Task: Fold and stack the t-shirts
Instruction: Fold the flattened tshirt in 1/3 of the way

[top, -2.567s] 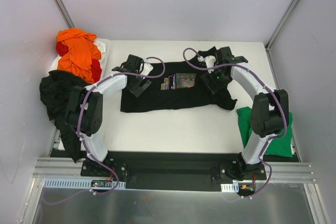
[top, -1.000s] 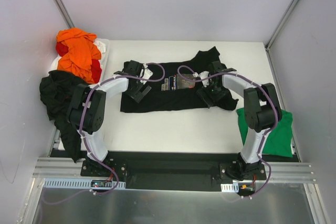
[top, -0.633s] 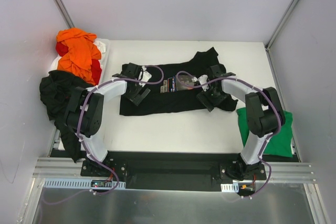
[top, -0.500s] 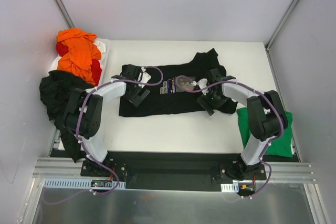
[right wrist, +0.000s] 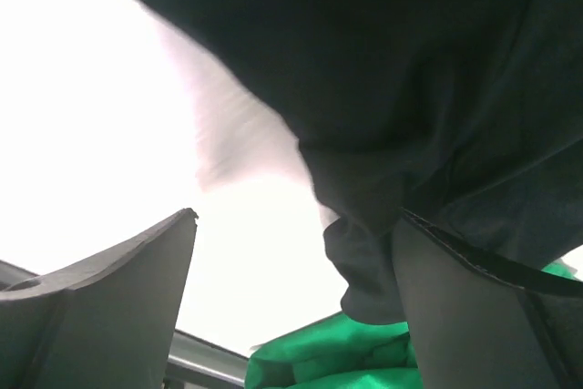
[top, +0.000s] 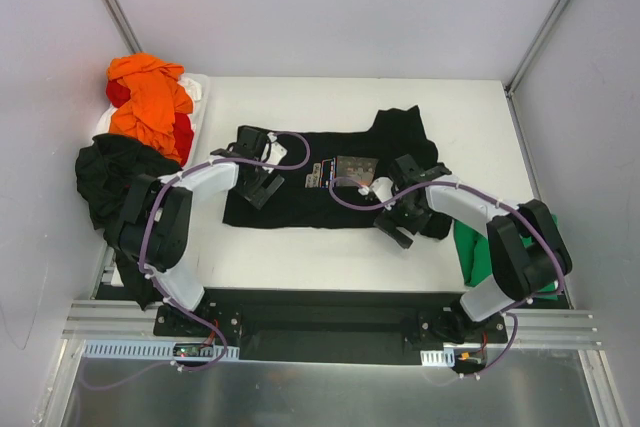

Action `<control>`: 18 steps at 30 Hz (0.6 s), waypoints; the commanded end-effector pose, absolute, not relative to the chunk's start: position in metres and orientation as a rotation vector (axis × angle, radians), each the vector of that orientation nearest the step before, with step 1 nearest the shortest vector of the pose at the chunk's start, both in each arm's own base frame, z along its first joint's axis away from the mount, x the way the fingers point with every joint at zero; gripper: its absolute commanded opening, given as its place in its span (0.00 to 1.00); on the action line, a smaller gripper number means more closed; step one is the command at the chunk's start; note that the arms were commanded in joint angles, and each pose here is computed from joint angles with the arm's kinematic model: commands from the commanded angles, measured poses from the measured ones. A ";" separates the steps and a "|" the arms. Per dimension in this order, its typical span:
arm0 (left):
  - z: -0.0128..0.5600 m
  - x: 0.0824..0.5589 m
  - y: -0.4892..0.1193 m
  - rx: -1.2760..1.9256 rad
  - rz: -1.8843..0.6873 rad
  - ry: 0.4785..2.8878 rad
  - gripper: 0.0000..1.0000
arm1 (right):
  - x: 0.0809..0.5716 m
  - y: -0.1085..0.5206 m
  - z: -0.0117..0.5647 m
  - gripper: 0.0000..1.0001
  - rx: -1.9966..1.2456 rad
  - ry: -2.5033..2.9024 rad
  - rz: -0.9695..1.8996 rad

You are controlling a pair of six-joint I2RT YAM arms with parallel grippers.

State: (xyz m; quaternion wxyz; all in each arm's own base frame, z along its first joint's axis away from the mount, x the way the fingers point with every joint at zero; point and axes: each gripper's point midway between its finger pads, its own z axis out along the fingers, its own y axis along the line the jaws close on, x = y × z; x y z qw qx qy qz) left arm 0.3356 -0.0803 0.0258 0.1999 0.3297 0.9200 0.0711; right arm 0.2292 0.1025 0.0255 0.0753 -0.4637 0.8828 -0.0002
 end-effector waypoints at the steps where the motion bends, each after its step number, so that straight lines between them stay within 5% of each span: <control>1: -0.001 0.278 -0.064 1.014 0.226 2.748 0.99 | 0.205 0.104 0.032 0.89 -1.507 2.608 0.032; 18: 0.001 0.226 -0.061 1.122 0.218 2.730 0.99 | 0.144 0.103 0.033 0.91 -1.741 2.500 0.186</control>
